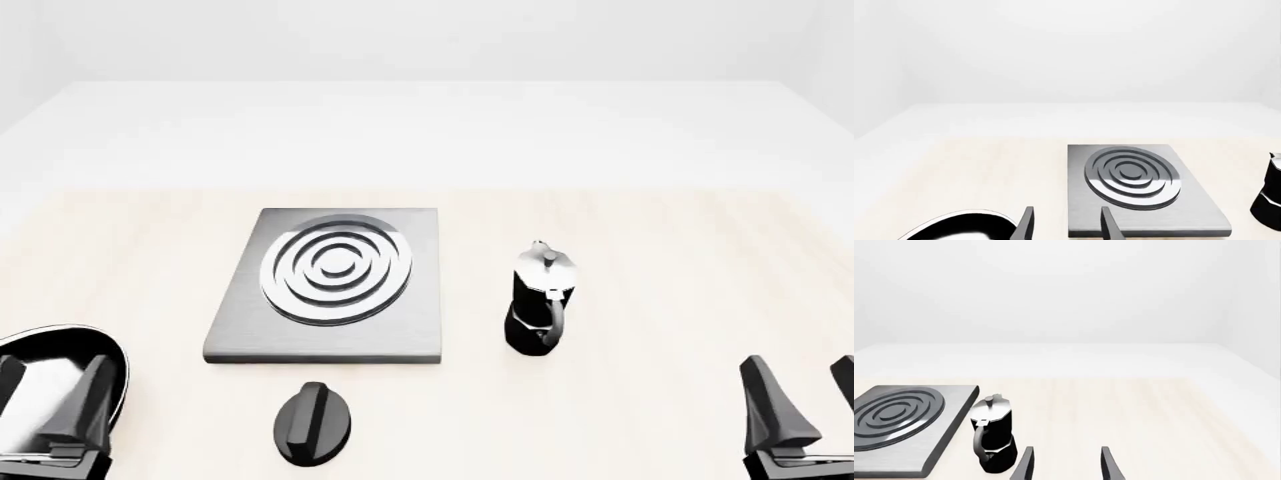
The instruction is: Turn on the stove.
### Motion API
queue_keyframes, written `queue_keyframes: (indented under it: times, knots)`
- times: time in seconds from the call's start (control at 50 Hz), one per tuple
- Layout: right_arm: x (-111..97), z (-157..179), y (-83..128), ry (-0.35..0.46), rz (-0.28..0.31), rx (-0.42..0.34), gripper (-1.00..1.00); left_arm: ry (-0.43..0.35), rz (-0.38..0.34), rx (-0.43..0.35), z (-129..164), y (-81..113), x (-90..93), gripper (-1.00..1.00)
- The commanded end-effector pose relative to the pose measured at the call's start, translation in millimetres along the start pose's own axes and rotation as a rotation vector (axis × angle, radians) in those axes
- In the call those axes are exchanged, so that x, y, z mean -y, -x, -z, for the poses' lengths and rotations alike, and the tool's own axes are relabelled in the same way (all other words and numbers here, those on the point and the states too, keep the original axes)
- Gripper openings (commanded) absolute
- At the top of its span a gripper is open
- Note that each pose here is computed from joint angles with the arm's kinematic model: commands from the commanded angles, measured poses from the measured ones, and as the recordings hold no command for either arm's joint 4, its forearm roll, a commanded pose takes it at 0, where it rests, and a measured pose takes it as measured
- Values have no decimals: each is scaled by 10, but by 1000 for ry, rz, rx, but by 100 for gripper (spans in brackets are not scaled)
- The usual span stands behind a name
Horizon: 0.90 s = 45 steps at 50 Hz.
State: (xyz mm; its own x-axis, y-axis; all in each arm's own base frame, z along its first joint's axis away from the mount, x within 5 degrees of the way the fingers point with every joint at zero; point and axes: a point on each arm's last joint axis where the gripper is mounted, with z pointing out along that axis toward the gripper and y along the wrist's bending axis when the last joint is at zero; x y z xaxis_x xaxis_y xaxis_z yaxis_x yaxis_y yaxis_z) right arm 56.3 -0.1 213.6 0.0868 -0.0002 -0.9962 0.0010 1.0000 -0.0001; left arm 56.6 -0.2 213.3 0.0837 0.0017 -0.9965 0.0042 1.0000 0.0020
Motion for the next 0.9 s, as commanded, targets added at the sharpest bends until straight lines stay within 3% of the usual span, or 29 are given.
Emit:
queue_keyframes:
  times: [0.02,0.04,0.06,0.08,0.12,0.16,0.22,0.4,0.42,0.7,0.72,0.82,0.9]
  knots:
    - [0,-16,3,0,3,-6,100,-44,-9,-40,-78,-14,28,100]
    - [0,-26,3,0,5,-9,100,-37,-3,-49,-102,-18,25,100]
    - [4,-3,9,-7,9,1,100,-78,3,-148,-336,-93,71,100]
    - [4,-3,9,-7,9,1,100,-78,3,-148,-336,-93,71,100]
    - [3,-3,7,-6,12,1,100,-100,19,-220,-513,-177,111,100]
    - [3,-4,3,-5,13,-1,100,-109,14,-229,-537,-181,124,100]
    - [3,-5,2,-5,13,-2,100,-193,-27,-271,-608,-200,229,100]
    - [3,-5,8,-6,18,0,100,-275,-85,-335,-753,-244,361,100]
    - [4,-1,9,-7,17,4,100,-313,-14,-375,-837,-197,464,100]
    - [5,-5,9,-9,22,0,100,-424,-5,-452,-994,-134,733,100]
    - [5,-4,6,-8,21,0,100,-441,22,-485,-1009,-182,795,100]
    - [5,-3,9,-9,17,1,100,-449,38,-510,-1028,-247,839,100]
    - [6,-1,11,-11,14,3,100,-450,122,-558,-1040,-309,911,100]
